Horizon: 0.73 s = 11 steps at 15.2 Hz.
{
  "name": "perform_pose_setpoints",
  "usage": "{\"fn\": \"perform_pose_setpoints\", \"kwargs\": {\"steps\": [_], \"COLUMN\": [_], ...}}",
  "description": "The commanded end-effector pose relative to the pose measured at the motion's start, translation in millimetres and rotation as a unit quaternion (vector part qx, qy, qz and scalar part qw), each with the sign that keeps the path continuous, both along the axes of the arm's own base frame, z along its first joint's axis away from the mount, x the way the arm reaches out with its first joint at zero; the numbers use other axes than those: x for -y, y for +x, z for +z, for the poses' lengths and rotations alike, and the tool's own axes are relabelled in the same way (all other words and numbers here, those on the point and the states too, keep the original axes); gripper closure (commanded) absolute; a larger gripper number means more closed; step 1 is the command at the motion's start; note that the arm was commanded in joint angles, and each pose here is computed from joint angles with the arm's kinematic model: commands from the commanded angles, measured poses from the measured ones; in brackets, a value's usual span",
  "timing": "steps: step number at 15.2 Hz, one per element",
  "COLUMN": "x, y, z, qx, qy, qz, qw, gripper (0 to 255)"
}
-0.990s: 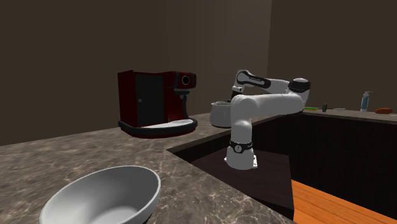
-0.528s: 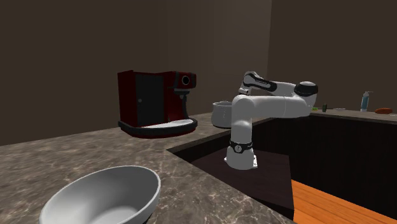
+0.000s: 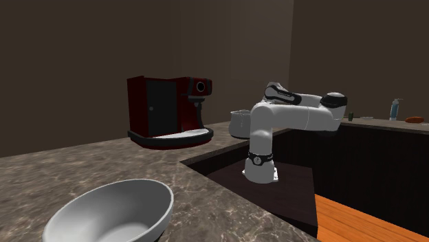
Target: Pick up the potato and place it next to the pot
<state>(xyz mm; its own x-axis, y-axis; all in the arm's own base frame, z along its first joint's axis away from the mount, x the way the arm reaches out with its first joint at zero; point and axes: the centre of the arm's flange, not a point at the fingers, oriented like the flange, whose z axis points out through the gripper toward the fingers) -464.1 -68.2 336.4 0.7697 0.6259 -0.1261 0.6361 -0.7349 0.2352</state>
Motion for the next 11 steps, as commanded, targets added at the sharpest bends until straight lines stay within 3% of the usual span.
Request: {"fn": "perform_pose_setpoints", "kwargs": {"steps": [1, 9, 10, 11], "x": [5.9, 5.9, 5.7, 5.7], "y": [3.8, 3.8, 4.8, 4.5], "z": [-13.5, -13.5, -12.7, -13.4], "qx": [0.006, 0.006, 0.006, 0.006], "qy": [0.004, 0.004, 0.004, 0.004], "qz": [0.007, 0.007, 0.007, 0.007], "qw": [0.9999, 0.9999, 0.9999, 0.9999], "gripper": [0, 0, 255, 255]}}
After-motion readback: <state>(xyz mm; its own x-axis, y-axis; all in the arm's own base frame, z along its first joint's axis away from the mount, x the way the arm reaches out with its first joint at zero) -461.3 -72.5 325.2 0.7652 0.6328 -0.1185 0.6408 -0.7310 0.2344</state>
